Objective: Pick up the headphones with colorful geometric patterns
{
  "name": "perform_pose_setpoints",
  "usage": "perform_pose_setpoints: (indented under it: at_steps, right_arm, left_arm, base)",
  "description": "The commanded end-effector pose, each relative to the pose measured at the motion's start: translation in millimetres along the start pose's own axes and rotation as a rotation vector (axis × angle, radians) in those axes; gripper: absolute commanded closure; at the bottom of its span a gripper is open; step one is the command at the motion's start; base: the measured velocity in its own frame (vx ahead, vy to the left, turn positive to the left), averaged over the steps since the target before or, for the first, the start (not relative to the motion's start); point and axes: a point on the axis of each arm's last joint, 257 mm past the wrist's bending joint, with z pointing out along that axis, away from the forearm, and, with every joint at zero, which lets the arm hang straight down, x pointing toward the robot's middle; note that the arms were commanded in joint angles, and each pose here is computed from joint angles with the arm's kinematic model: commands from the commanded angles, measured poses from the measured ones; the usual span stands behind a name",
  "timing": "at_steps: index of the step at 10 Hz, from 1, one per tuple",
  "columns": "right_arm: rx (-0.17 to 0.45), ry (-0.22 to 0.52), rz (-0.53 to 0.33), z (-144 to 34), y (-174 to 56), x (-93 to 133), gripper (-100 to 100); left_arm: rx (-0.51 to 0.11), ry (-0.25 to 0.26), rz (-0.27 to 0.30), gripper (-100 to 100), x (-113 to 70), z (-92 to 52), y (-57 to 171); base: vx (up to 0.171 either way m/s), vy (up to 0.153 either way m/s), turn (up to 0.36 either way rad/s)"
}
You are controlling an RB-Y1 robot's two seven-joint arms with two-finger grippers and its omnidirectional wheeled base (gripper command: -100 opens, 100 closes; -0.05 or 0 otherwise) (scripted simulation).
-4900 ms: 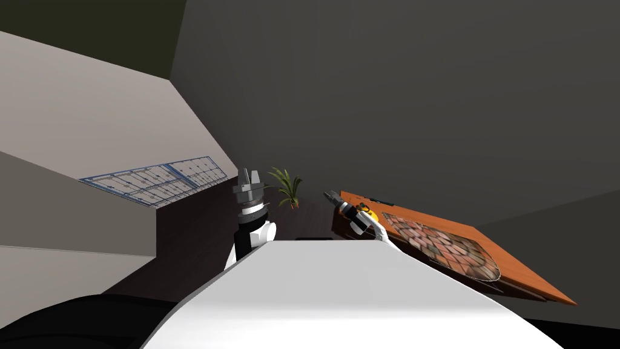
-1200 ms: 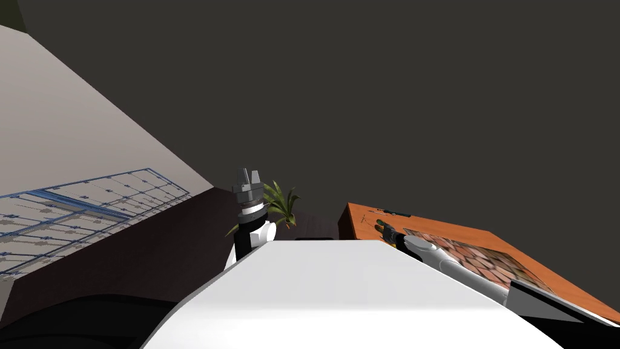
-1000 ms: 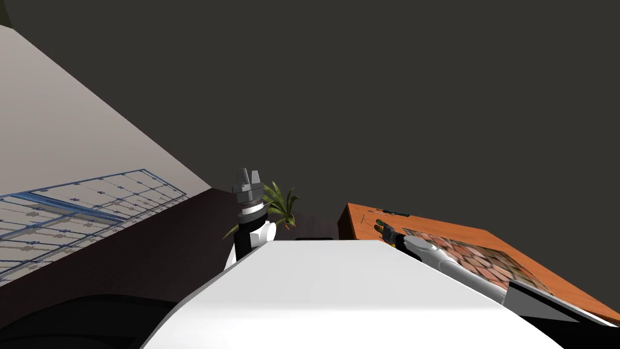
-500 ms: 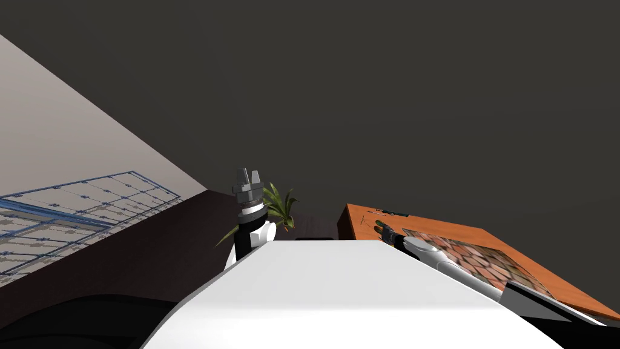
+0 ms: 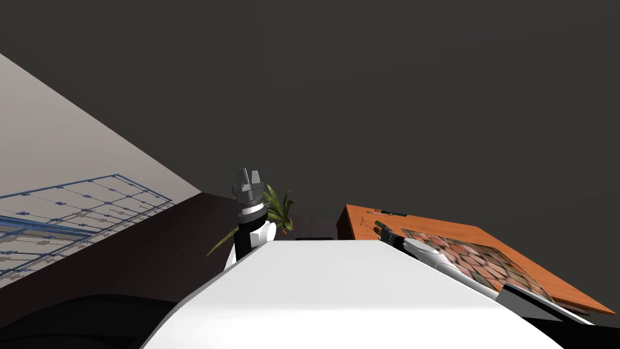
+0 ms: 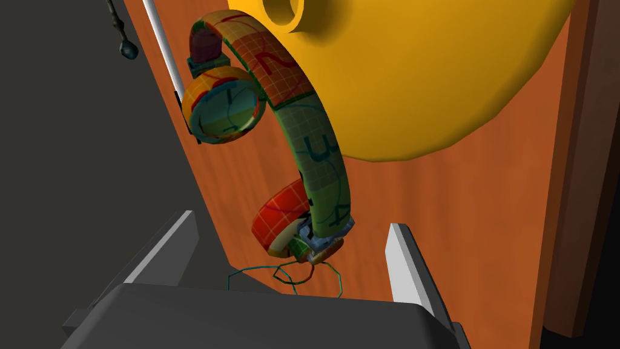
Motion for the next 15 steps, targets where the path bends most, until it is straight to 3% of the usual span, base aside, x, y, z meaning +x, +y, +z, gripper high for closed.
perform_pose_setpoints:
  at_steps: [1, 3, 4, 8, 9, 10, 15]
  right_arm:
    - [0.0, -0.003, -0.012, 0.2, 1, -1, -100]
    - [0.001, -0.005, -0.011, 0.3, 2, -2, -100]
    - [0.001, -0.005, -0.014, 0.3, 3, -2, 100]
    - [0.001, -0.005, -0.013, 0.4, 2, -2, 100]
    - [0.0, -0.005, -0.013, 0.3, 3, -2, 0]
    - [0.0, 0.001, -0.007, -0.3, -1, 1, 100]
    - [-0.001, 0.016, 0.005, -2.8, -10, 6, 100]
  left_arm:
    - [0.0, 0.0, 0.0, 0, 0.0, 0.0, 0]
    - [0.0, 0.0, 0.0, 0, 0.0, 0.0, 0]
    - [0.0, 0.0, 0.0, 0, 0.0, 0.0, 0]
    - [0.0, 0.0, 0.0, 0, 0.0, 0.0, 0]
    - [0.0, 0.0, 0.0, 0, 0.0, 0.0, 0]
    - [0.0, 0.0, 0.0, 0, 0.0, 0.0, 0]
    - [0.0, 0.0, 0.0, 0, 0.0, 0.0, 0]
  base:
    - [0.035, -0.004, -0.023]
    - [0.025, -0.003, -0.026]
    - [0.0, 0.0, 0.0]
    - [0.0, 0.0, 0.0]
    - [0.0, 0.0, 0.0]
    - [-0.039, 0.005, 0.059]
    - [-0.055, 0.009, 0.06]
